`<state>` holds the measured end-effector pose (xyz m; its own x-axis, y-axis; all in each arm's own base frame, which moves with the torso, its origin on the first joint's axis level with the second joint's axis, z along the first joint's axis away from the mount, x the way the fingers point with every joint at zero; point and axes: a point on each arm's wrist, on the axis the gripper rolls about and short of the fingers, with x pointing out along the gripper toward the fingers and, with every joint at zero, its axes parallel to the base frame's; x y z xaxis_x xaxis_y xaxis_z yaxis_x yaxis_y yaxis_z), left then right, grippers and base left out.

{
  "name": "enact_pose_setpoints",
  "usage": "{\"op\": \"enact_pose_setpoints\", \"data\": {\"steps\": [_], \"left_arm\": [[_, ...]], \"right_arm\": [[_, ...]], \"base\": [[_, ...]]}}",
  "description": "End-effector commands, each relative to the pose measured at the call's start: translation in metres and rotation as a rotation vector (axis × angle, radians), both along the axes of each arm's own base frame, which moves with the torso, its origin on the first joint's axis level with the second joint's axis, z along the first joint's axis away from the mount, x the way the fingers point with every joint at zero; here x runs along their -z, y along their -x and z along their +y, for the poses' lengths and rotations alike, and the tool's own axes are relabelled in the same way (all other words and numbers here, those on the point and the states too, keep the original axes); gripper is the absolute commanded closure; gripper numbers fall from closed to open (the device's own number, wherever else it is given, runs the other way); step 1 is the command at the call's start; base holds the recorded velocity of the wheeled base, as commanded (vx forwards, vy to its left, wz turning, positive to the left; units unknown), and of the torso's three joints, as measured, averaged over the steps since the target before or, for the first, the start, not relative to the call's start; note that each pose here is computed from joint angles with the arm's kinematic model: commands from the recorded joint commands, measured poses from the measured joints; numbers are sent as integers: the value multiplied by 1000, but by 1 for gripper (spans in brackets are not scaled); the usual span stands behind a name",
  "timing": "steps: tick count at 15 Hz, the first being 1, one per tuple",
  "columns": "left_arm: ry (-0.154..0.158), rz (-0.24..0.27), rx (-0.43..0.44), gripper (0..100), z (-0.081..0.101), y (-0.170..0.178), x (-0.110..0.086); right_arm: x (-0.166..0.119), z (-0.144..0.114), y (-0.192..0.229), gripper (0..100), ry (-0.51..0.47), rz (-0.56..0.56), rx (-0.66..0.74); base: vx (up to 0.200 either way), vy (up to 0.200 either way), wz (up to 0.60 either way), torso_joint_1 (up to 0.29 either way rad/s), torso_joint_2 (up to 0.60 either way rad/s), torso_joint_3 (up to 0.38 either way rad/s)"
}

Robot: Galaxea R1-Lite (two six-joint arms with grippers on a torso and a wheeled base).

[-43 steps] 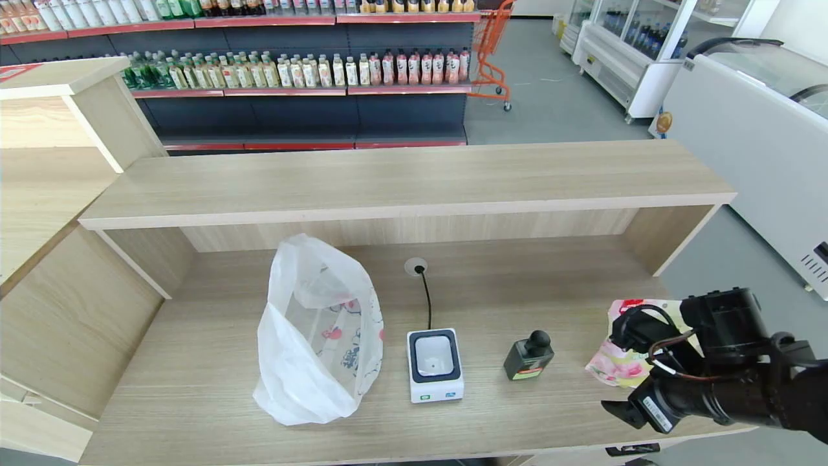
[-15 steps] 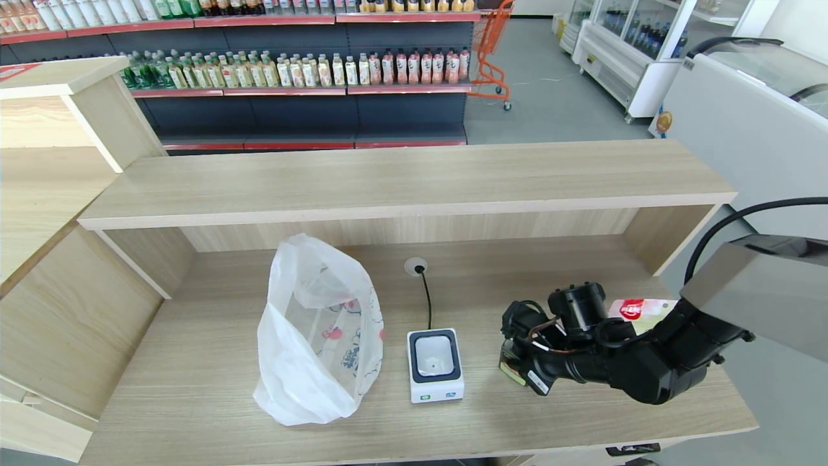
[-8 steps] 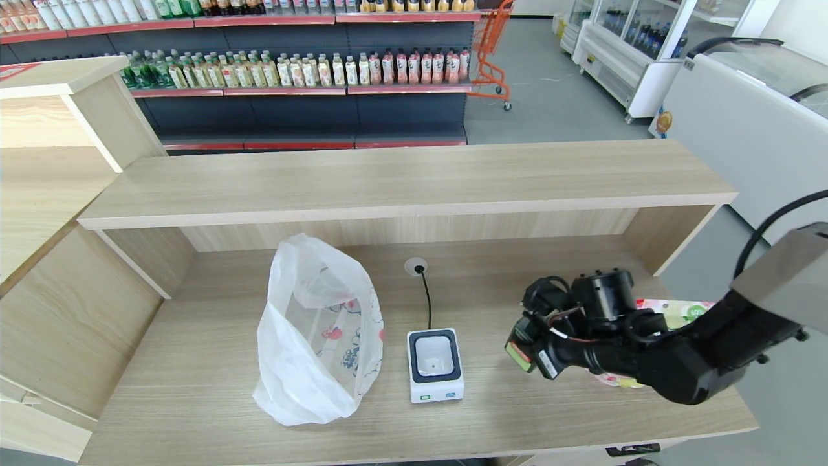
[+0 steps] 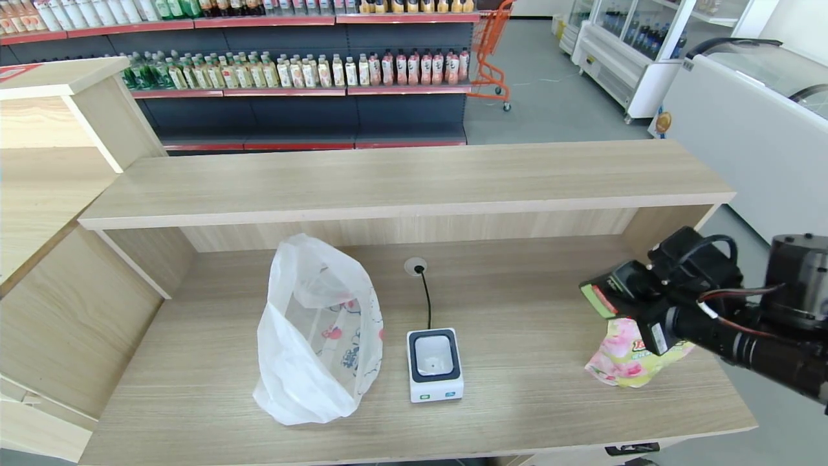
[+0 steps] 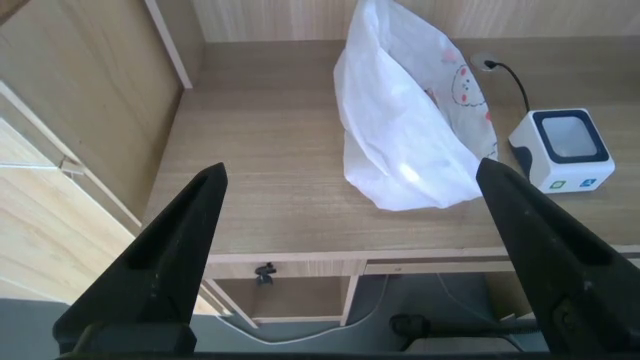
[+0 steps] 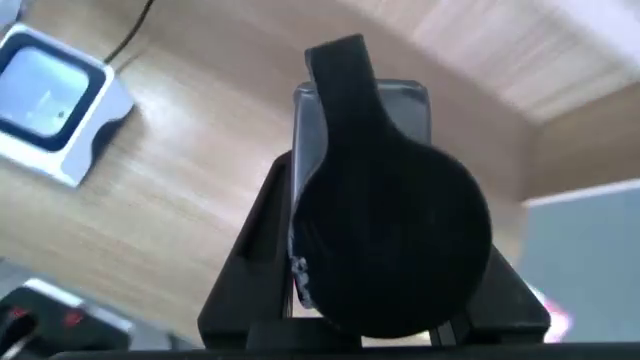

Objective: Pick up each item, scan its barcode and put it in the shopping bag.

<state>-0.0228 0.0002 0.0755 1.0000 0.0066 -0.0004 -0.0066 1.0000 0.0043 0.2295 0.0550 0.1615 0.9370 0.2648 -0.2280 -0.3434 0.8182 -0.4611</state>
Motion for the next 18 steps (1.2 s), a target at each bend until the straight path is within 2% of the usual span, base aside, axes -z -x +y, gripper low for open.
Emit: {"op": "enact_pose_setpoints", "data": {"steps": [1, 3, 4, 5, 6, 7, 8, 9, 11, 12, 13, 16, 18], "left_arm": [[0, 0, -1, 0, 0, 0, 0], [0, 0, 0, 0, 0, 0, 0], [0, 0, 0, 0, 0, 0, 0], [0, 0, -1, 0, 0, 0, 0], [0, 0, -1, 0, 0, 0, 0], [1, 0, -1, 0, 0, 0, 0], [0, 0, 0, 0, 0, 0, 0], [0, 0, 0, 0, 0, 0, 0], [1, 0, -1, 0, 0, 0, 0], [1, 0, -1, 0, 0, 0, 0], [0, 0, 0, 0, 0, 0, 0], [0, 0, 0, 0, 0, 0, 0], [1, 0, -1, 0, 0, 0, 0]], "right_arm": [[-17, -1, 14, 100, 47, -115, -34], [-21, 2, 11, 100, 384, -298, -195], [-19, 5, 7, 100, 459, -364, -288], [-13, 10, 0, 100, 590, -481, -466], [-9, 13, -1, 100, 663, -546, -560], [-2, 16, -2, 100, 797, -703, -744], [10, 25, -6, 100, 928, -806, -861], [14, 41, -1, 100, 1027, -956, -954], [21, 57, 4, 100, 1082, -1090, -1061], [26, 83, 11, 100, 1081, -1203, -1160], [30, 97, 15, 100, 1085, -1292, -1213], [47, 119, 24, 100, 1072, -1391, -1321], [50, 130, 33, 100, 1026, -1447, -1376]], "base": [[0, 0, 0, 0, 0, 0], [0, 0, 0, 0, 0, 0], [0, 0, 0, 0, 0, 0], [0, 0, 0, 0, 0, 0], [0, 0, 0, 0, 0, 0], [0, 0, 0, 0, 0, 0], [0, 0, 0, 0, 0, 0], [0, 0, 0, 0, 0, 0], [0, 0, 0, 0, 0, 0], [0, 0, 0, 0, 0, 0], [0, 0, 0, 0, 0, 0], [0, 0, 0, 0, 0, 0], [0, 0, 0, 0, 0, 0]]}}
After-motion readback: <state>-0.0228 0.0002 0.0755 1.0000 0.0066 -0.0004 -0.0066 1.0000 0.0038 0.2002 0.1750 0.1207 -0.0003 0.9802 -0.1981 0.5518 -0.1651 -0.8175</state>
